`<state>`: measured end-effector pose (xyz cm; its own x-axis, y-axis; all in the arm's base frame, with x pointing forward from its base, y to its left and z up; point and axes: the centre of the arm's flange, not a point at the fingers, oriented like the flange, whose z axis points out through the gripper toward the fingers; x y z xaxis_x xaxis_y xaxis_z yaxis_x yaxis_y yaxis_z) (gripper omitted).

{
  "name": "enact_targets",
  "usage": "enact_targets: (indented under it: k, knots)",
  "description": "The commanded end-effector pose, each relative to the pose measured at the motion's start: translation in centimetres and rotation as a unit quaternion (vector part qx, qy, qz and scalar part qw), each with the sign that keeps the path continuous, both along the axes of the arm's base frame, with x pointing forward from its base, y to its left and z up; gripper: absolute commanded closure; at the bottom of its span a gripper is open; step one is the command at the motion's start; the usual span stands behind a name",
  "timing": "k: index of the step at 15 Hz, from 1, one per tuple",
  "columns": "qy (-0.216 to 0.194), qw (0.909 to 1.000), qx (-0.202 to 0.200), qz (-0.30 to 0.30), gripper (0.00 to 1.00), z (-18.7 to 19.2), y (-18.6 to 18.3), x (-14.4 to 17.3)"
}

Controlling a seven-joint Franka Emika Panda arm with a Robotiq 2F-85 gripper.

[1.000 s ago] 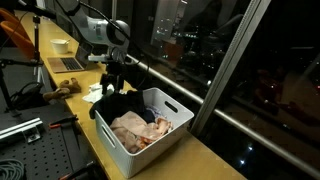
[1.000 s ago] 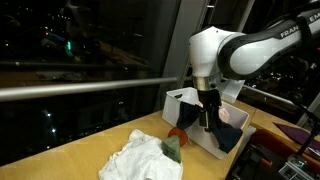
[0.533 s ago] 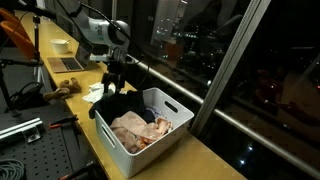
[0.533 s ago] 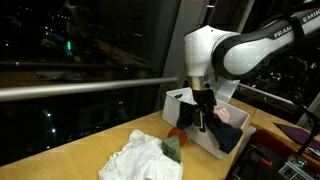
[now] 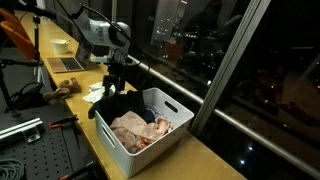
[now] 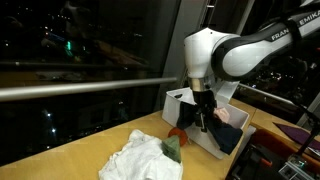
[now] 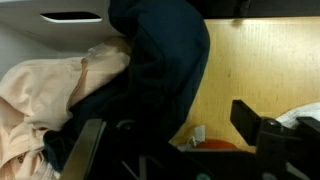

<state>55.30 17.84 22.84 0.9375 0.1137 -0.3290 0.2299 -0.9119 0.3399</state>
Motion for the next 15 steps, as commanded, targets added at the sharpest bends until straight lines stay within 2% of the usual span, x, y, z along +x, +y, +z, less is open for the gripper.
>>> enact_targets:
  k: [1,6,8,11,13,15]
  knots:
    - [0.001,1.0,-0.007,0.005,0.49,-0.5,-0.4,0.2]
    - [0.005,1.0,-0.009,-0.002,0.88,-1.1,-1.6,-0.5]
    - [0.006,0.9999,-0.009,-0.005,0.99,-1.3,-2.2,-0.7]
    - [0.005,0.9999,-0.01,-0.005,1.0,-1.1,-2.5,-0.7]
    - [-0.005,0.9999,-0.012,0.0,1.0,1.0,-1.8,-0.9]
    - [-0.028,0.9995,-0.011,0.007,1.0,4.8,-1.3,-1.4]
